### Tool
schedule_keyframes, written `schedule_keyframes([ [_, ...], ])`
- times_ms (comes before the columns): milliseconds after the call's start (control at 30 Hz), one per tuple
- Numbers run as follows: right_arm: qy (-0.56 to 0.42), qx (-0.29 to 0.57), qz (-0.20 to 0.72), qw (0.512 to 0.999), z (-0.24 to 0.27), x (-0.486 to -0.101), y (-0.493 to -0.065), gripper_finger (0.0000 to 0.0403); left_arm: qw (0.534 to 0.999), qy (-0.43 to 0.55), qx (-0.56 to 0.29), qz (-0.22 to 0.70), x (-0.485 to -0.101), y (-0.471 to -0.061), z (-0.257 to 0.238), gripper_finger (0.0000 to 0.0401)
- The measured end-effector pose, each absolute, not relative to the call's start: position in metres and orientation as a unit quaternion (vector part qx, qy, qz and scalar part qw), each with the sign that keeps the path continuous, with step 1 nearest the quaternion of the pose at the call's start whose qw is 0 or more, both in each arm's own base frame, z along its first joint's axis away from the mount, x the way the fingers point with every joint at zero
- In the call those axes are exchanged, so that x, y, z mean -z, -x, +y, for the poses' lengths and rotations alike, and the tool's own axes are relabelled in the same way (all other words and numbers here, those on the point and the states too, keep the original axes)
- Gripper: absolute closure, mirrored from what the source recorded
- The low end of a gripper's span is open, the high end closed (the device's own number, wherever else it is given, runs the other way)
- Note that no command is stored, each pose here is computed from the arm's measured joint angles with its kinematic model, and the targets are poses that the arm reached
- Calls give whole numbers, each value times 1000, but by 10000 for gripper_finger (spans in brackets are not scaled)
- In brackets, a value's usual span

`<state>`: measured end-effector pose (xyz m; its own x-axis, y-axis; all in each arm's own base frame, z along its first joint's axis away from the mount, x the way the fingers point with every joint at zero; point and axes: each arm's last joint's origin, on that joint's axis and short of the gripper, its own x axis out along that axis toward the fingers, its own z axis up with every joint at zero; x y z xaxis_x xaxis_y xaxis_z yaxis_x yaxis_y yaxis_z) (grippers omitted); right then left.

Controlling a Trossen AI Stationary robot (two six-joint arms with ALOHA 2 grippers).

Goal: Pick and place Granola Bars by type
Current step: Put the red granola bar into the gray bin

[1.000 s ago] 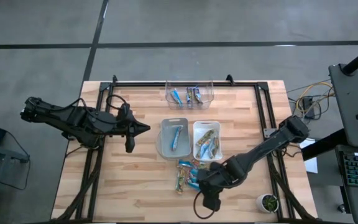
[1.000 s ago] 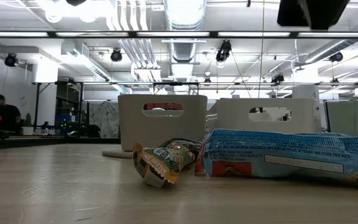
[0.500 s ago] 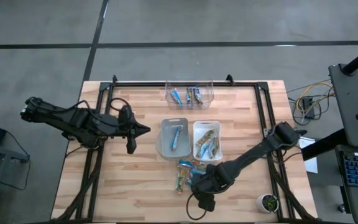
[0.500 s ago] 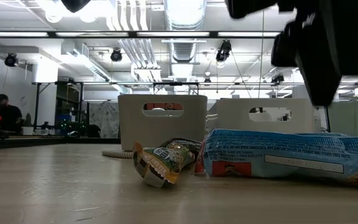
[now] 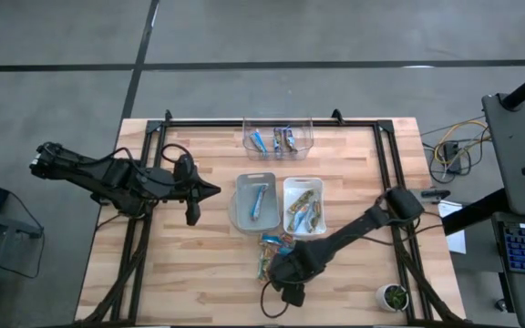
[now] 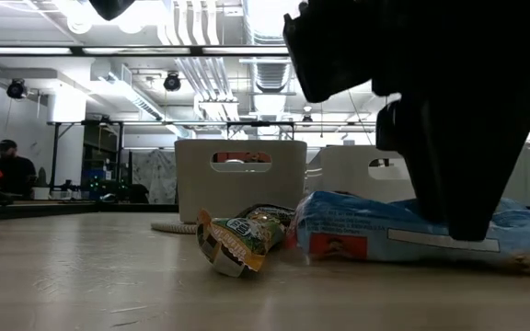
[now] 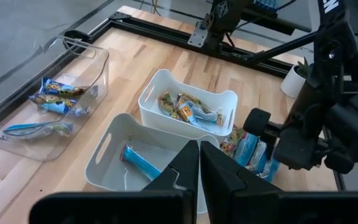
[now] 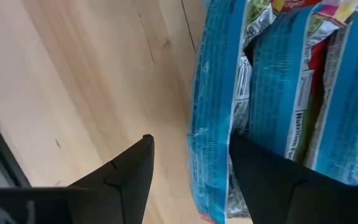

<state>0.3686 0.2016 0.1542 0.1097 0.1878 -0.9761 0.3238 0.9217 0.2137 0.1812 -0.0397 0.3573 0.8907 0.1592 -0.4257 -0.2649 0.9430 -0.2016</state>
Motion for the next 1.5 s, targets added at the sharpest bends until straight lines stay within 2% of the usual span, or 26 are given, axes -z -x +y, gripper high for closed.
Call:
schedule_keyframes([
  [533, -193, 65, 668, 716, 197, -146, -372, 206, 964, 129, -108, 206, -357, -181, -40, 401],
  [633, -193, 67, 668, 716, 196, -146, -373, 230, 964, 129, -108, 206, -357, -181, -40, 401],
  [900, -191, 69, 668, 716, 195, -145, -373, 330, 964, 129, -108, 206, -358, -181, -40, 401],
  [1033, -192, 67, 668, 715, 195, -145, -372, 365, 964, 129, -108, 206, -358, -181, -40, 401],
  [1333, -198, 61, 664, 719, 197, -151, -375, 384, 964, 129, -108, 206, -358, -181, -40, 401],
  [1500, -207, 48, 649, 730, 199, -169, -378, 385, 964, 129, -108, 206, -358, -181, -40, 401],
])
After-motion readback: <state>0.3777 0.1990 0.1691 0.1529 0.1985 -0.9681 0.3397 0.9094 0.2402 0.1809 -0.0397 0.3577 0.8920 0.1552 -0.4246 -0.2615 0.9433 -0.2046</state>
